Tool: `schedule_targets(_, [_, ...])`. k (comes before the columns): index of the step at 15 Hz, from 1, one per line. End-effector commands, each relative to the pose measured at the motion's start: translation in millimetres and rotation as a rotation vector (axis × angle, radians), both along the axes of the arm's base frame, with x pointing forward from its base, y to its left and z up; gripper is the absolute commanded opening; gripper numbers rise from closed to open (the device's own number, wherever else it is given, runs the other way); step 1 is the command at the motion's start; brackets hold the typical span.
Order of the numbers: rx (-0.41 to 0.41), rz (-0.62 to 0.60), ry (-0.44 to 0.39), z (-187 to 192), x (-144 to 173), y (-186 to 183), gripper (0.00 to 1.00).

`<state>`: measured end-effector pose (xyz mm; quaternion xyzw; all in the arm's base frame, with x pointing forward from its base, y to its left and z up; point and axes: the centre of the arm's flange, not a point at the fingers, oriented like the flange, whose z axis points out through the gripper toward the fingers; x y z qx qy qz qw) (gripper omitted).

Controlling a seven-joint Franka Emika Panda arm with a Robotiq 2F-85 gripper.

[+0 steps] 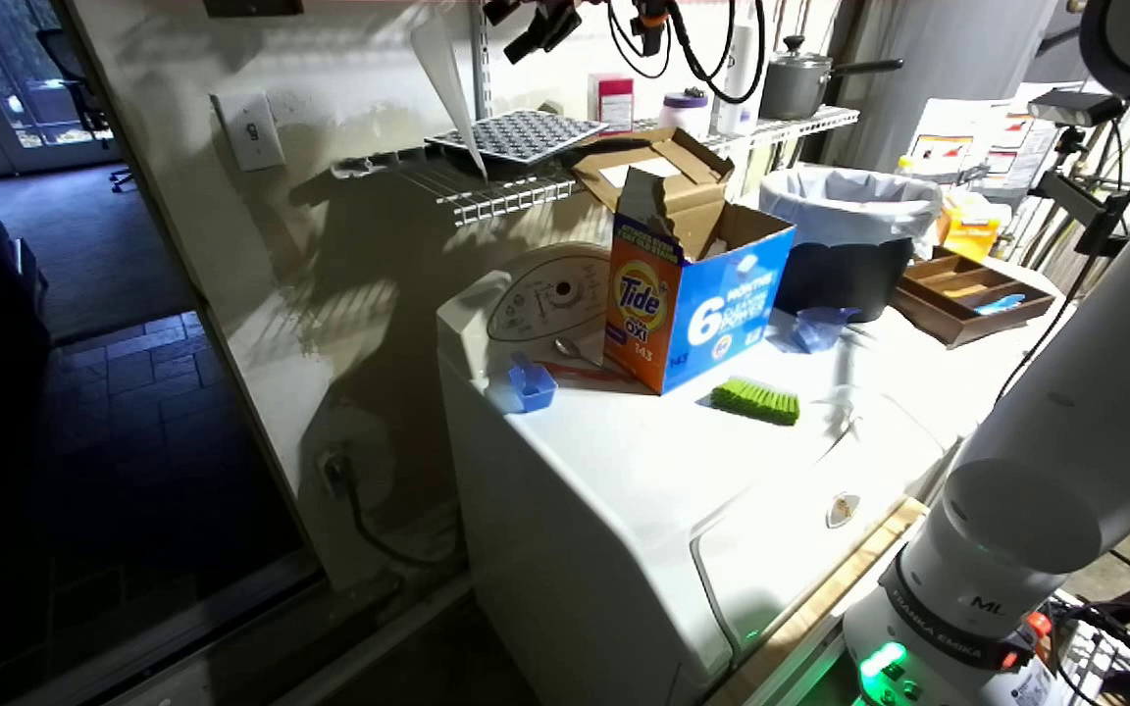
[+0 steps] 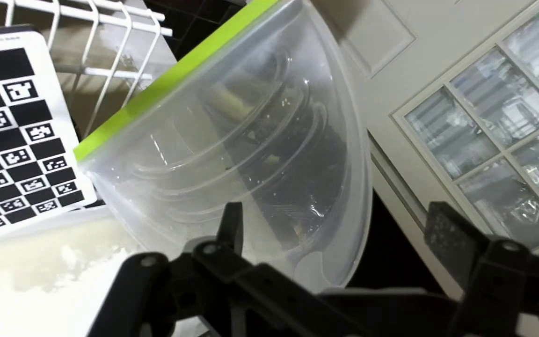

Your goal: Hang the dust pan on the hook

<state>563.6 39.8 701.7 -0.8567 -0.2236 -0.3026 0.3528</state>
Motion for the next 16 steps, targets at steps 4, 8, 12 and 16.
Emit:
schedule_targets(4, [-0.165, -0.066, -0.127, 27.0, -38.8, 2.4, 1.00])
schedule_targets(8, [-0.252, -0.082, -0.201, 44.6, -55.1, 0.7, 1.00])
schedule_targets(12, [-0.292, -0.096, -0.274, 59.5, -71.5, 0.7, 1.00])
schedule_targets(16, [-0.324, -0.133, -0.316, 69.8, -88.1, -1.5, 1.00])
